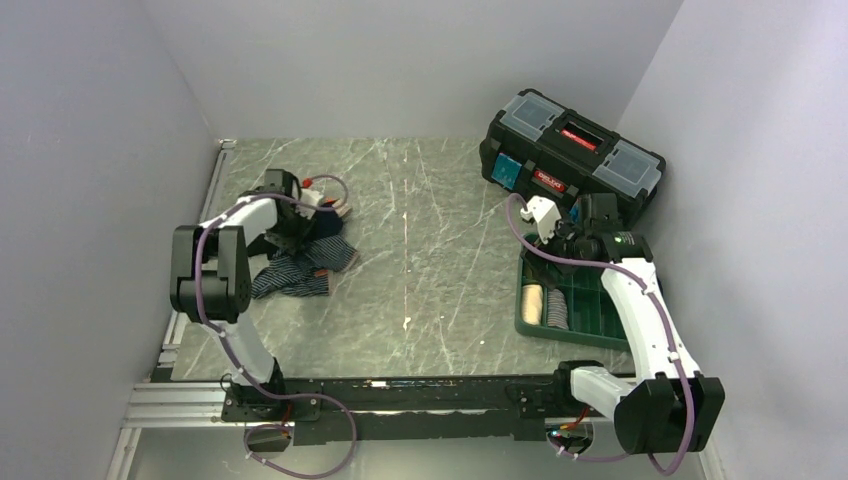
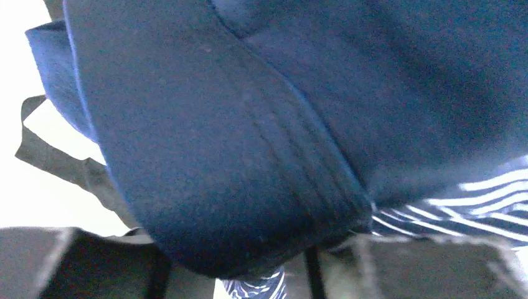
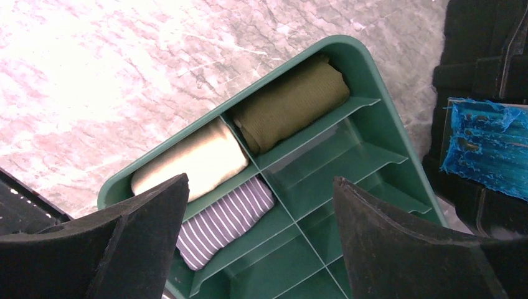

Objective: Roll the underwear
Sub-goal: Move the underwear to the corner of the board, then move the underwear to the center of the board, then flatten out the underwear at the center of the board.

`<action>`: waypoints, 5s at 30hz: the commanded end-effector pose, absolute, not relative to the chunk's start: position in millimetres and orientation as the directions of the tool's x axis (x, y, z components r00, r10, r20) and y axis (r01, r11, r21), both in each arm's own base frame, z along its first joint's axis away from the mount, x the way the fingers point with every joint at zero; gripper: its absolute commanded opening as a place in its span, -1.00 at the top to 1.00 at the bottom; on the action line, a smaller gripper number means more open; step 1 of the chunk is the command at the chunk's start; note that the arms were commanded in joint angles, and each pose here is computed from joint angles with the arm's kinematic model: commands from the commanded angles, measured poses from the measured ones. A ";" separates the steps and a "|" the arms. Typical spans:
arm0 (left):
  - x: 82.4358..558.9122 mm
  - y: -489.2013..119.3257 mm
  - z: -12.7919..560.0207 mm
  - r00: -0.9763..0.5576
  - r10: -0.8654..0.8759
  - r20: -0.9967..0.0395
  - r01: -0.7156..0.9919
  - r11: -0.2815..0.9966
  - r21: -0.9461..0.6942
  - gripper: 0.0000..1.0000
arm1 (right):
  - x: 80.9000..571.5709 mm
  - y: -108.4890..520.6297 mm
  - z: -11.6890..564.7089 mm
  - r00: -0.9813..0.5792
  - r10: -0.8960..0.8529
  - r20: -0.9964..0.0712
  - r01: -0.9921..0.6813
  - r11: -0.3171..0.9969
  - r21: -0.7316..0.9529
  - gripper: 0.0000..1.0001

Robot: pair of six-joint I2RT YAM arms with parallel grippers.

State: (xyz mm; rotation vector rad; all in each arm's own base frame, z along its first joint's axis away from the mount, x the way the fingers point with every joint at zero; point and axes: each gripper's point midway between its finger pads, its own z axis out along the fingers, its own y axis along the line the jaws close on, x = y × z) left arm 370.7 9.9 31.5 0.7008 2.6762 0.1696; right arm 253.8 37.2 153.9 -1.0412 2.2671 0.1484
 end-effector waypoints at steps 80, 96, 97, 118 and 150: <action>294.8 -110.6 125.4 -0.448 0.564 -0.694 0.718 0.689 0.096 -0.99 | 369.6 257.4 46.6 -0.649 -0.520 -0.556 -0.748 0.572 0.338 -0.36; 314.2 -88.8 178.7 -0.423 0.378 -0.824 0.627 0.778 0.035 -0.99 | 383.9 270.1 157.6 -0.534 -0.544 -0.647 -0.831 0.479 0.282 1.00; 316.9 -84.3 185.6 -0.418 0.348 -0.839 0.613 0.790 0.023 -0.99 | 387.5 271.7 176.5 -0.509 -0.536 -0.674 -0.842 0.475 0.258 1.00; 313.9 -57.1 203.5 -0.392 0.284 -0.875 0.583 0.812 0.002 -0.99 | 202.5 258.5 153.0 -0.101 -0.815 -0.570 -0.992 0.127 -0.007 -0.02; 221.3 -228.6 63.4 -0.641 0.673 -0.368 0.755 0.468 -0.459 -0.88 | 278.8 165.2 147.7 -0.422 -0.594 -0.685 -0.846 0.529 0.062 -0.36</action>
